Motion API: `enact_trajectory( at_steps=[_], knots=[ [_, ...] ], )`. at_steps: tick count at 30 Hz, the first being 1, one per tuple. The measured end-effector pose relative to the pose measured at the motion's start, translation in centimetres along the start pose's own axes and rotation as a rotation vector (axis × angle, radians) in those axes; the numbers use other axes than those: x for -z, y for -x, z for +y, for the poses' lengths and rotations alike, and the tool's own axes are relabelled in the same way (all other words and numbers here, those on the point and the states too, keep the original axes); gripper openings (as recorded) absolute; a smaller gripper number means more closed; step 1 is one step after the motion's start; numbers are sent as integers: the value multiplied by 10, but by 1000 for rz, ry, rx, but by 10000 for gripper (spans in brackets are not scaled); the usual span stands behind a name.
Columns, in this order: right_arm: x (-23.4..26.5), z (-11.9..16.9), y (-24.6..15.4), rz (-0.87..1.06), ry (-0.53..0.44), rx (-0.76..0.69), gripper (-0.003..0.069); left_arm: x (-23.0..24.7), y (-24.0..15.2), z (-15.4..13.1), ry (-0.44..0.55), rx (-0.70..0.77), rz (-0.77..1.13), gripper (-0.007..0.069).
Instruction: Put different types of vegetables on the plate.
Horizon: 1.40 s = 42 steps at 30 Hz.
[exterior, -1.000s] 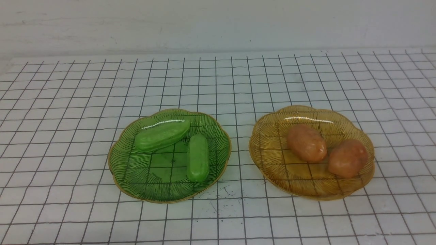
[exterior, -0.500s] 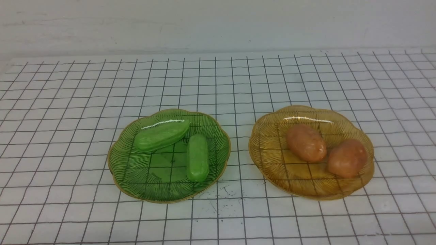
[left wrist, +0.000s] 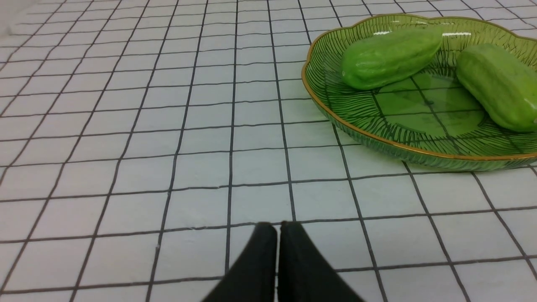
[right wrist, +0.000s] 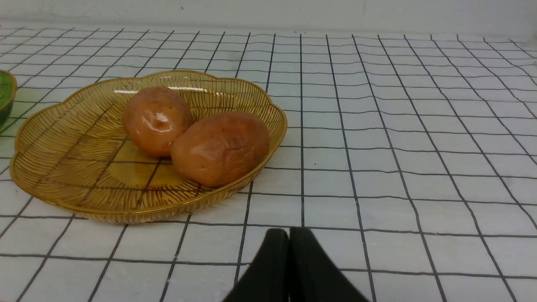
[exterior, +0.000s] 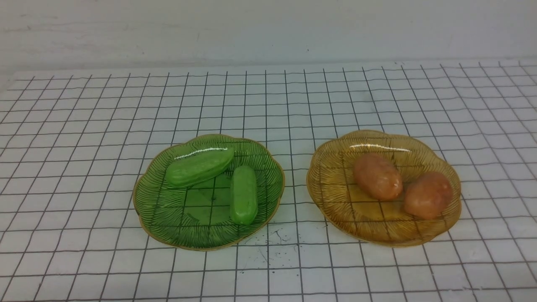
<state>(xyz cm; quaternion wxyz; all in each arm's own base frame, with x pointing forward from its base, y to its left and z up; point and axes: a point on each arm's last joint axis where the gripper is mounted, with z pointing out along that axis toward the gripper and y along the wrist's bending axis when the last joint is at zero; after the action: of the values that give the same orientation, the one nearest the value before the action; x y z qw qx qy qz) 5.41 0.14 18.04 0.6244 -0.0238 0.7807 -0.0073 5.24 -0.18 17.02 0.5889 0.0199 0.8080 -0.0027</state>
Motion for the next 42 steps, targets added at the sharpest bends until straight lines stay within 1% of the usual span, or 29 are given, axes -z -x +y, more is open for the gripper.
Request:
enact_trajectory(
  at_steps=[42],
  knots=[
    [0,0,0,0,0,6,-14,0,0,0,0,1,0,-8]
  ],
)
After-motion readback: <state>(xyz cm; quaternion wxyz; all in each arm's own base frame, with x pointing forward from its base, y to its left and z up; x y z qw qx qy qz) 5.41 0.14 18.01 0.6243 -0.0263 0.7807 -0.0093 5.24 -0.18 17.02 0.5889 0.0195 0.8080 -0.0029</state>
